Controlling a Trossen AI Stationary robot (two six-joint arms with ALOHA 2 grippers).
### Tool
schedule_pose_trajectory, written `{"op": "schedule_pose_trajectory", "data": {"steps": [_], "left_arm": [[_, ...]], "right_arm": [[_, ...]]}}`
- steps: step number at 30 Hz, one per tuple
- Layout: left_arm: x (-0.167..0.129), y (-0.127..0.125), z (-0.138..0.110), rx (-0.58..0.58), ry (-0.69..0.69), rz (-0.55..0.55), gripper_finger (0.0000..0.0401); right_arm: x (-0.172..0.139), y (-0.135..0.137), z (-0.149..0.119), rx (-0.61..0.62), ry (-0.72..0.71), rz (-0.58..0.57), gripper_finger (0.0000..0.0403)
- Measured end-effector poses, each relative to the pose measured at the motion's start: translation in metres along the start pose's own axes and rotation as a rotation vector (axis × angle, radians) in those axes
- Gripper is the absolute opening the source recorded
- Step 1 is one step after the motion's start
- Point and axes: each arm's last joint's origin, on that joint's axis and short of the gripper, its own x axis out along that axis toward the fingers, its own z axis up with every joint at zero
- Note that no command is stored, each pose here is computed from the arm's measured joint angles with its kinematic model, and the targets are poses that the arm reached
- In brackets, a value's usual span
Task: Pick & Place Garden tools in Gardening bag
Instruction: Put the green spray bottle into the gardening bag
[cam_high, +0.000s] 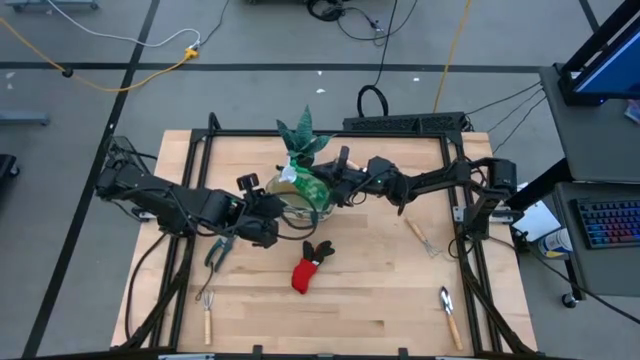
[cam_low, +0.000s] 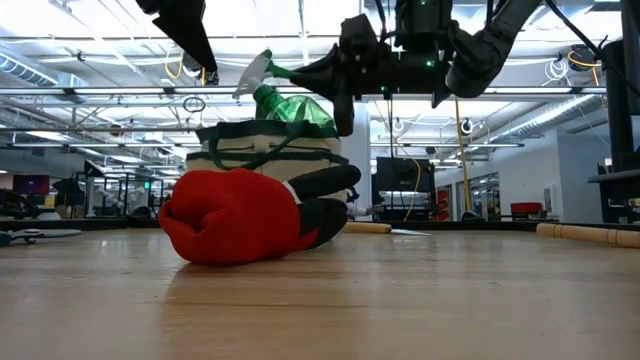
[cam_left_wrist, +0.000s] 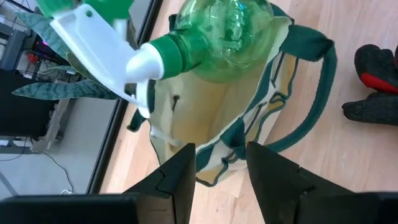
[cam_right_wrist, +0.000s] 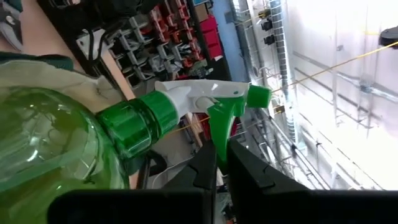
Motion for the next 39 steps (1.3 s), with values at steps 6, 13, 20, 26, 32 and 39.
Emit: {"op": "schedule_pose_trajectory", "data": {"steps": [6,13,20,26,32,39], "left_arm": [[0.0,0.0,0.0,0.0,0.0,-0.001,0.0149],[0.0,0.0,0.0,0.0,0.0,-0.001,0.0149],[0.003,0.003,0.001,-0.013,0.008,0.007,0.0149],[0.006,0.008,0.002,-0.028,0.017,0.017,0.0149],[0.008,0.01,0.003,-0.039,0.027,0.013,0.0149],[0.009,0.011,0.003,-0.042,0.033,0.005,0.0149]], "right_arm": [[-0.001,0.013,-0.005,-0.026,0.053,0.137,0.0015],[-0.002,0.015,-0.006,-0.026,0.062,0.162,0.0015],[-0.003,0.02,-0.008,-0.024,0.079,0.213,0.0016],[-0.003,0.023,-0.009,-0.023,0.091,0.246,0.0032],[-0.003,0.022,-0.009,-0.008,0.088,0.235,0.007],[-0.003,0.024,-0.004,0.01,0.085,0.235,0.0113]]}}
